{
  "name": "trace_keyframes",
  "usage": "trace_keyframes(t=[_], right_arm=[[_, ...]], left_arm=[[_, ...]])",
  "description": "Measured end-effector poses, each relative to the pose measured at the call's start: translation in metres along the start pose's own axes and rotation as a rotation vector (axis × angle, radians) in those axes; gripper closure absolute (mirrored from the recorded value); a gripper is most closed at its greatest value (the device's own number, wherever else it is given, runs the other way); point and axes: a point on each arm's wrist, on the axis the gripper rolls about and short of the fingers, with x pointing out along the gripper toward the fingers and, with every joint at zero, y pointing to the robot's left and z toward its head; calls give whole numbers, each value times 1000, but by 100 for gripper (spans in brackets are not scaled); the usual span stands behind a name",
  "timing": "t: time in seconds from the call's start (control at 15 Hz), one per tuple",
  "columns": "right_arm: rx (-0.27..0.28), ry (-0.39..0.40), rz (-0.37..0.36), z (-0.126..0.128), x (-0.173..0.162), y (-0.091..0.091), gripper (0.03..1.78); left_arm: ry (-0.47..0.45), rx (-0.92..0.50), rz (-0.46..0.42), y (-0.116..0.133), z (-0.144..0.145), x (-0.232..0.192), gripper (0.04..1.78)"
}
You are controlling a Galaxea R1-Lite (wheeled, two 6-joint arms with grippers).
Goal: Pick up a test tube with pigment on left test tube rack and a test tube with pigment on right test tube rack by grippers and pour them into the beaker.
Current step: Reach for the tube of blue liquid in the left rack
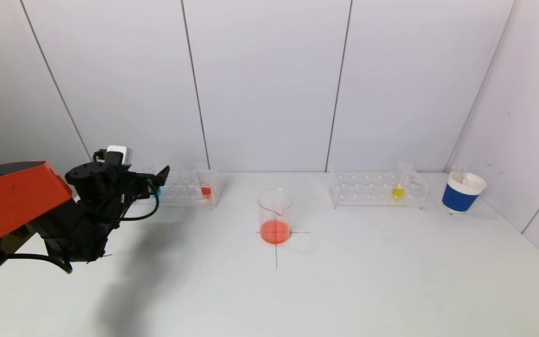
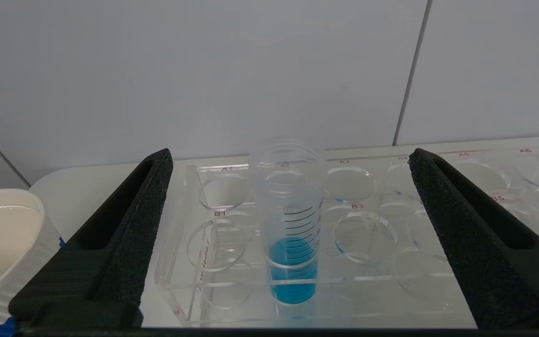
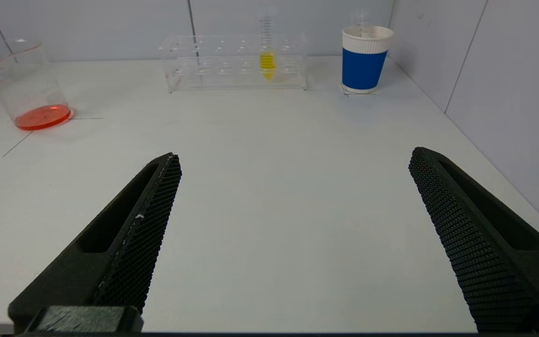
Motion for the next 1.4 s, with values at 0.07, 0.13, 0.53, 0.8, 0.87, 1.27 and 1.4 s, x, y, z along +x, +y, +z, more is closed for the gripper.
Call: trace_keyframes(t=[0.07,0.13,0.53,0.8,0.87,1.27,1.4], right_arm=[[0,0,0,0,0,0,4],[0,0,0,0,0,0,4],[0,0,0,0,0,0,4],[0,1,0,0,0,0,4],[0,0,0,0,0,0,4],[0,0,0,0,0,0,4],[0,0,0,0,0,0,4]], left_arm=[[-1,0,2,1,0,0,6],[-1,0,3,1,-1,1,6],[3,-2,5,2,-2,1,6],[8,-3,11,4,-3,2,6],[6,-2,12,5,-3,3,6],[11,-4,16,6,-4,5,6],[12,-4,16,6,-5,5,6]])
